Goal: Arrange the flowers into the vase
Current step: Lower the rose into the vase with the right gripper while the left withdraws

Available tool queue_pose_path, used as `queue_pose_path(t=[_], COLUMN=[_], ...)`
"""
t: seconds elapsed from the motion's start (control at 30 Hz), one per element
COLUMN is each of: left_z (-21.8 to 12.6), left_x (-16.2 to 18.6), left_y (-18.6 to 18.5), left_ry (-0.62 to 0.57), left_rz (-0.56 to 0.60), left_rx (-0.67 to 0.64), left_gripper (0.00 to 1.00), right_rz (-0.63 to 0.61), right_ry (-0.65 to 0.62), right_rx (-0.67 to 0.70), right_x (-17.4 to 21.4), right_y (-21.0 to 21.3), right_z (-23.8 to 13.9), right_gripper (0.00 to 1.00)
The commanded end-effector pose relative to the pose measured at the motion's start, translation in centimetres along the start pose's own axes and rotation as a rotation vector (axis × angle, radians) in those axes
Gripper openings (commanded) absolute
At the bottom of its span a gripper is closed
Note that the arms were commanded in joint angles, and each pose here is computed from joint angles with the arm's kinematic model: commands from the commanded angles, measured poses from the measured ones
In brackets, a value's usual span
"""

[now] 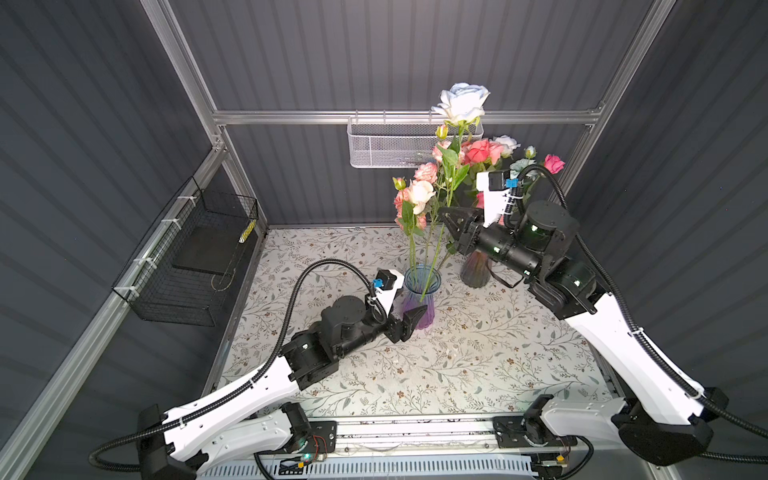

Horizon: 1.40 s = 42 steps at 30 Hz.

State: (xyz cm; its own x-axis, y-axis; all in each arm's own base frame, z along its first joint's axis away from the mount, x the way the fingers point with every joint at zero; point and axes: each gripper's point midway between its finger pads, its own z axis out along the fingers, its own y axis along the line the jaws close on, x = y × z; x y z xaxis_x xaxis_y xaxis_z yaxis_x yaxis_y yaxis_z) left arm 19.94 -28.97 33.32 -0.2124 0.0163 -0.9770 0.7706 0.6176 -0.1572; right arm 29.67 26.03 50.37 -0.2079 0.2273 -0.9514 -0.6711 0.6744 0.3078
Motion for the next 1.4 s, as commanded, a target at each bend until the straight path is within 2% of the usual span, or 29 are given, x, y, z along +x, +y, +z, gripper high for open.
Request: queue_pose_path(t=[0.0,0.13,0.27,0.5,0.63,0.77,0.9,1.03,1.13,1.37], left_z=[-3.4,-6.7,-8.4,-9.4,-9.4,-9.1,-8.6,-8.3,-8.1,-7.5], left_x=[-1.5,-1.3,-0.5,0.1,0.2,0.4,0.8,1.1,1.2,1.4], left_y=[2.5,4.5,5.5,6.0,6.1,6.2,6.2,6.2,6.1,5.9], left_ry=[-0.085,-0.16,-0.173,-0.165,-0.164,-0.153,-0.139,-0.131,-0.121,-0.107], left_rz=[-0.009,-0.051,-0.086,-0.098,-0.09,-0.081,-0.075,-0.072,-0.071,-0.075], left_rx=[-0.129,-0.218,-0.254,-0.273,-0.281,-0.288,-0.289,-0.287,-0.283,-0.276], left_gripper=[0.87,0.9,0.9,0.89,0.89,0.89,0.89,0.89,0.89,0.89], right_rz=[-0.05,-0.083,-0.135,-0.192,-0.236,-0.221,-0.2,-0.19,-0.17,-0.164], right_ry=[-0.07,-0.108,-0.145,-0.14,-0.092,-0.033,0.045,0.107,0.114,0.1], right_rx=[0.056,0.121,0.147,0.204,0.229,0.261,0.288,0.316,0.314,0.289], right_x=[-1.3,-0.8,0.2,2.9,5.0,7.4,10.4,12.9,13.3,12.5], right_y=[-0.9,-2.5,-3.1,-4.5,-4.7,-5.6,-6.4,-7.0,-6.8,-5.5], right_z=[-0.4,0.9,2.2,4.0,4.7,4.6,4.2,3.4,2.7,1.3], right_gripper=[0.03,0.03,0.03,0.03,0.04,0.05,0.1,0.22,0.3,0.39])
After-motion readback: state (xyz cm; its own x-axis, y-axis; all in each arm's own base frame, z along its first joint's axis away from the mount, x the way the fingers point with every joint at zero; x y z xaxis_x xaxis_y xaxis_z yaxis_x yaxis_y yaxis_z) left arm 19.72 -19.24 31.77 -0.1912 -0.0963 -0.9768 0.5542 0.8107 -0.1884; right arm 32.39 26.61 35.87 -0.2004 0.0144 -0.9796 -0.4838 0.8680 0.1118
